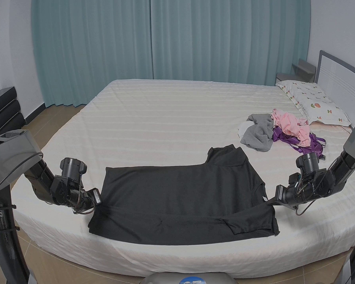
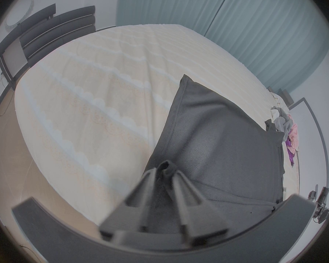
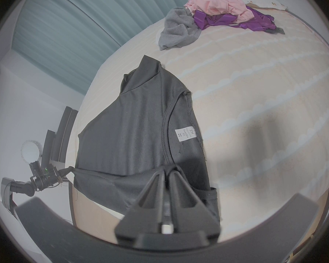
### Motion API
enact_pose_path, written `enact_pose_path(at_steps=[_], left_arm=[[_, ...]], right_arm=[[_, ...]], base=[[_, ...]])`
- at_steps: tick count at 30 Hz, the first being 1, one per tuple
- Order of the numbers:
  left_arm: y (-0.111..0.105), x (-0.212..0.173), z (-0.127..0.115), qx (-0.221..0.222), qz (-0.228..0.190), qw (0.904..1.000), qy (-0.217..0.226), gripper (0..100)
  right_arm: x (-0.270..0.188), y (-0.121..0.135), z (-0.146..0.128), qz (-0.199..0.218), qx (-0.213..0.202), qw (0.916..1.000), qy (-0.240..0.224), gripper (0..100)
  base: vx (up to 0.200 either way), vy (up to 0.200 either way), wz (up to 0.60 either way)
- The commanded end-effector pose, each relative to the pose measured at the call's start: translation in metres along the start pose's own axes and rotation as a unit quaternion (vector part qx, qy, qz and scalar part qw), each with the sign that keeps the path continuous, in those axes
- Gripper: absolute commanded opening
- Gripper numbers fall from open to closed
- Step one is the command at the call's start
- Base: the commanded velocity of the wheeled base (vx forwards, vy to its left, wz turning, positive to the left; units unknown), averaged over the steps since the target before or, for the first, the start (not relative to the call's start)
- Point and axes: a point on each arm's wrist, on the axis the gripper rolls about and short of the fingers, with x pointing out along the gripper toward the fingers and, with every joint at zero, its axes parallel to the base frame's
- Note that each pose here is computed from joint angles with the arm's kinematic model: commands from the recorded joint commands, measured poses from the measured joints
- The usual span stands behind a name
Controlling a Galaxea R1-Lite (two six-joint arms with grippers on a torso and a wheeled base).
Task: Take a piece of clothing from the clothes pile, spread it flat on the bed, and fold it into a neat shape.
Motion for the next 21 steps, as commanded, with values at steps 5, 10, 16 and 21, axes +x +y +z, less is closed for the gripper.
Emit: enact_pose_path(at_steps=[5, 10, 16, 21], left_arm=[[0.000, 0.003, 0.001, -0.026, 0.001, 0.9997, 0.000, 100], [0.003, -0.027, 0.006, -0.049, -0.016, 0.9984, -0.022, 100], [0.007, -0.057, -0.006, -0.100, -0.049, 0.9937, -0.006, 100], [0.009, -0.058, -0.018, -0.114, -0.052, 0.9920, 0.016, 100]], right_arm=[[-0.003, 0.003, 0.001, 0.010, 0.023, 0.9997, -0.003, 100], [-0.024, 0.007, -0.012, 0.040, 0.028, 0.9988, 0.003, 100], [-0.044, 0.020, -0.034, 0.078, 0.078, 0.9936, -0.025, 100], [-0.045, 0.022, -0.050, 0.109, 0.115, 0.9865, -0.043, 100]], base=[[0.000, 0.000, 0.00], [0.000, 0.000, 0.00], [0.000, 0.000, 0.00], [0.000, -0.040, 0.00]])
